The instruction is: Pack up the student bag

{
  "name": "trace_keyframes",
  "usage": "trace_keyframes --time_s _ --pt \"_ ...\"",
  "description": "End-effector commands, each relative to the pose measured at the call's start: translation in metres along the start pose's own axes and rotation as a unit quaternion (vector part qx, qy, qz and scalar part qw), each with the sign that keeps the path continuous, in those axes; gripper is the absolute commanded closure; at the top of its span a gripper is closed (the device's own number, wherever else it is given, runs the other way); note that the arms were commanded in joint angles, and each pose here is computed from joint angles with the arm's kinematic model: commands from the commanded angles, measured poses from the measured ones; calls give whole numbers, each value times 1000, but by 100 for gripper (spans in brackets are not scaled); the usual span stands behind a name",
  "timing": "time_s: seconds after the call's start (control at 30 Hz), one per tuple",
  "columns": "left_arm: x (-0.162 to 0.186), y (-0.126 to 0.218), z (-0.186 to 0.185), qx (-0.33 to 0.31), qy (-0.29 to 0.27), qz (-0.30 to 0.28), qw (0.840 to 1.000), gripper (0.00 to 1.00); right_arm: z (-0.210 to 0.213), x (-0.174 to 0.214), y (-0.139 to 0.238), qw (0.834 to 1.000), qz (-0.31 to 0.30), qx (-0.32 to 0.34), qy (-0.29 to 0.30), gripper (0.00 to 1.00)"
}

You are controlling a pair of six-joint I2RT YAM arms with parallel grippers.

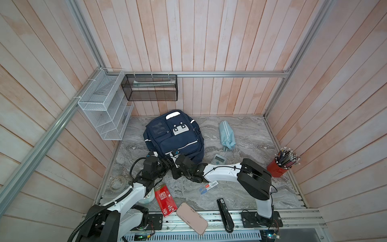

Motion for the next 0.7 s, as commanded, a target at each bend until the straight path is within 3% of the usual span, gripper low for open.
trace_keyframes --time_s 0.0,0.07,0.1,0.27,0.4,0.47,0.67 --pt "-6 -5 -5 17 -2 -28 999 52 19 -12 21 998 -40 -53 0 100" --pt "-6 -11 -2 -1 -12 -17 1000 92 17 -11 26 998 -37 -50 10 100" --pt "-6 -12 -2 -5 -18 -13 1000 100 13 -11 28 999 -35 -35 12 100" --pt "-4 -3 -1 -16 -31 -9 999 100 -44 2 50 999 0 39 10 100" --pt "-5 7 -5 -4 -33 -3 999 100 -100 7 76 997 11 71 -29 100" --pt "-3 11 -8 26 -27 13 999 100 -129 2 88 995 8 93 -44 100" --pt "-1 23 -9 21 -36 20 999 100 -198 -25 106 985 0 159 -61 100"
Point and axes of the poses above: each gripper's point midway between its finger pads, its own y axis back along the fingers, its own z axis along the line the jaws close on, x = y × z, the point moved 8 cm from there along y, back along the fingers, and after that the axes turned 3 degrees about -y, right-handed, at the moved point
